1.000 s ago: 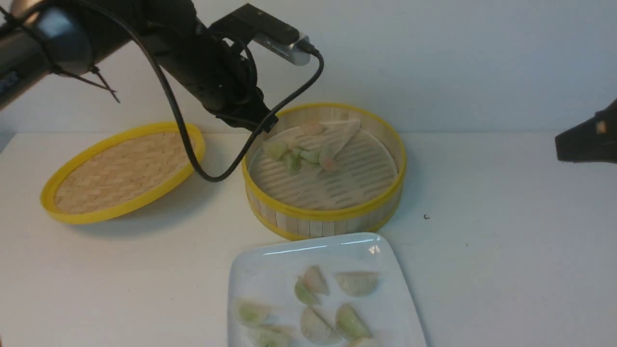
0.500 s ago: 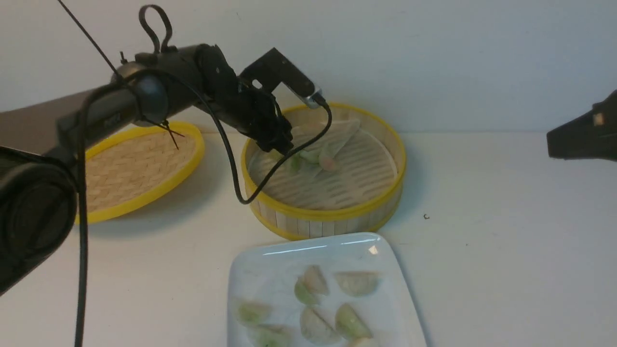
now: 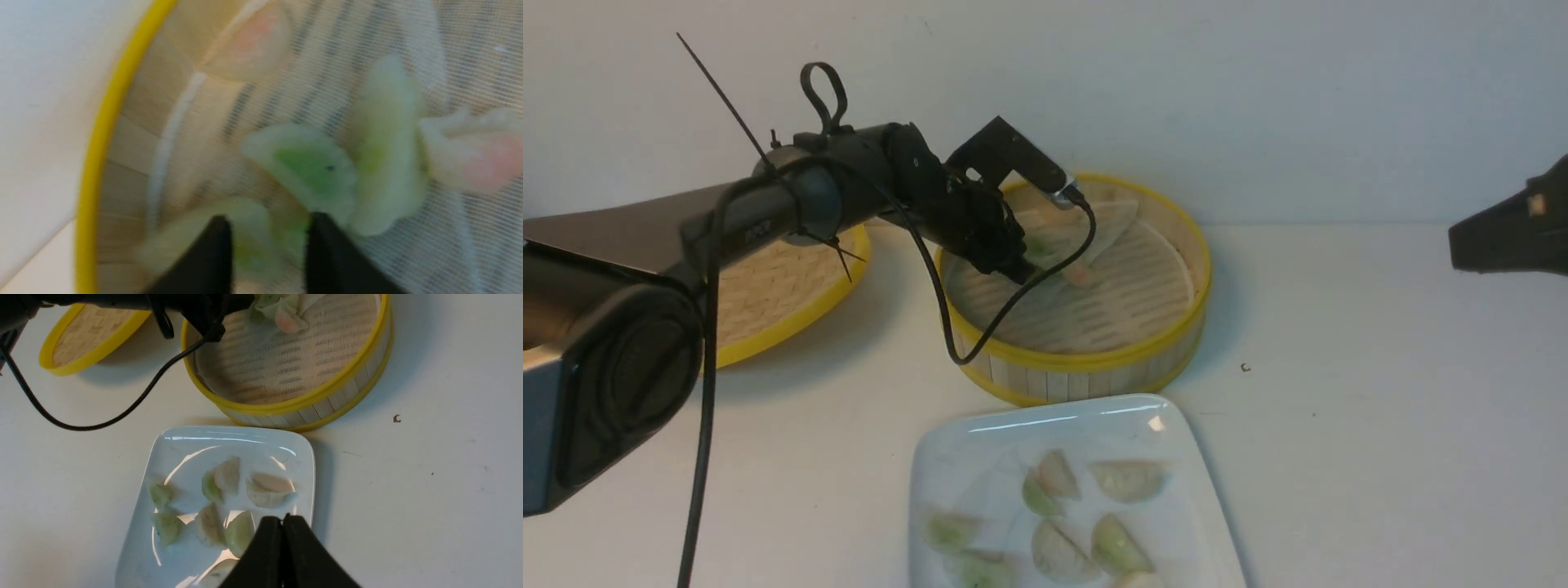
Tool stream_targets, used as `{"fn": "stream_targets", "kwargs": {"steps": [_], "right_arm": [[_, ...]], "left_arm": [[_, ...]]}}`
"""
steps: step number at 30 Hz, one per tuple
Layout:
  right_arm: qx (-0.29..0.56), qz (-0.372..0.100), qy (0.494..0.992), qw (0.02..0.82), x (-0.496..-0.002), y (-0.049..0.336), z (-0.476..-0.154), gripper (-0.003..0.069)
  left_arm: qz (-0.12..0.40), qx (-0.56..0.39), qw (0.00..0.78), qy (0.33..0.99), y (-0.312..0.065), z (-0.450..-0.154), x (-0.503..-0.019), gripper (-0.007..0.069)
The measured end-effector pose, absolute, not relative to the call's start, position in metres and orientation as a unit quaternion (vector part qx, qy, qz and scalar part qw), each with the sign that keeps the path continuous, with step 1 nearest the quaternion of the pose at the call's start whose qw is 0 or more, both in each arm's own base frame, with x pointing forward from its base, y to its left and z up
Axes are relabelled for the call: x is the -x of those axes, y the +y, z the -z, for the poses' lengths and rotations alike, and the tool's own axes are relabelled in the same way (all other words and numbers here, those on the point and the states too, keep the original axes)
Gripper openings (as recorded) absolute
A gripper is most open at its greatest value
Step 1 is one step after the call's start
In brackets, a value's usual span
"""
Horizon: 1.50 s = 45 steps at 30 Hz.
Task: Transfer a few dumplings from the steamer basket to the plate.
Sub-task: Use the left arm to grab a dumpling from the steamer
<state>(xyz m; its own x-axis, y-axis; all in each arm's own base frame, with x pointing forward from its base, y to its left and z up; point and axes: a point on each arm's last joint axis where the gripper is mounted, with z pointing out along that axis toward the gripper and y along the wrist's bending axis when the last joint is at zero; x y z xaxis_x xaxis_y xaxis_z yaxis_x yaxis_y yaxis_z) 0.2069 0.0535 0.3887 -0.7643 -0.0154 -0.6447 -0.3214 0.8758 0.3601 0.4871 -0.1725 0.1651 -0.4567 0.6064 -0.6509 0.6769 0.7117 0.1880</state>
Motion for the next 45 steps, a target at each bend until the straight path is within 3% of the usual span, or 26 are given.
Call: {"fn": "stream_targets", "kwargs": {"steps": [2,5,8,15,19,22,26,29,31,32,33,35,37,45], "right_arm": [[0.094,-0.231,0.91,0.33,-0.207,0.054,-0.389,-0.001],[0.096,-0.232,0.912,0.324,-0.206,0.054,-0.388,-0.001],[0.098,-0.233,0.914,0.316,-0.205,0.054,-0.387,-0.001],[0.102,-0.235,0.917,0.306,-0.203,0.054,-0.386,-0.001],[0.102,-0.235,0.917,0.306,-0.203,0.054,-0.386,-0.001],[0.102,-0.235,0.917,0.306,-0.203,0.054,-0.386,-0.001],[0.102,-0.235,0.917,0.305,-0.203,0.054,-0.386,-0.001],[0.103,-0.235,0.918,0.302,-0.202,0.055,-0.386,-0.001],[0.103,-0.235,0.918,0.302,-0.202,0.055,-0.386,-0.001],[0.103,-0.235,0.918,0.302,-0.202,0.055,-0.386,-0.001],[0.103,-0.235,0.918,0.302,-0.202,0.055,-0.386,-0.001],[0.103,-0.235,0.918,0.303,-0.202,0.055,-0.386,-0.001],[0.102,-0.235,0.917,0.305,-0.203,0.054,-0.386,-0.001],[0.099,-0.234,0.915,0.314,-0.204,0.054,-0.387,-0.001]], "left_arm": [[0.048,-0.388,0.354,0.85,-0.176,-0.168,-0.484,0.0041],[0.051,-0.405,0.338,0.848,-0.177,-0.179,-0.478,0.0002],[0.053,-0.4,0.349,0.846,-0.175,-0.205,-0.473,-0.0006],[0.074,-0.361,0.407,0.836,-0.167,-0.301,-0.443,-0.0006],[0.075,-0.359,0.418,0.831,-0.165,-0.317,-0.437,-0.0006],[0.073,-0.359,0.415,0.833,-0.167,-0.308,-0.442,-0.0005],[0.071,-0.357,0.397,0.843,-0.171,-0.273,-0.456,0.004],[0.083,-0.337,0.361,0.866,-0.174,-0.236,-0.466,0.0151],[0.101,-0.301,0.338,0.886,-0.175,-0.218,-0.469,0.0264],[0.104,-0.293,0.336,0.889,-0.175,-0.217,-0.469,0.0274],[0.114,-0.268,0.327,0.899,-0.176,-0.21,-0.47,0.0355],[0.125,-0.239,0.321,0.908,-0.176,-0.207,-0.471,0.0434],[0.131,-0.222,0.321,0.912,-0.176,-0.207,-0.471,0.0475],[0.134,-0.207,0.295,0.923,-0.178,-0.181,-0.475,0.0472]]}}
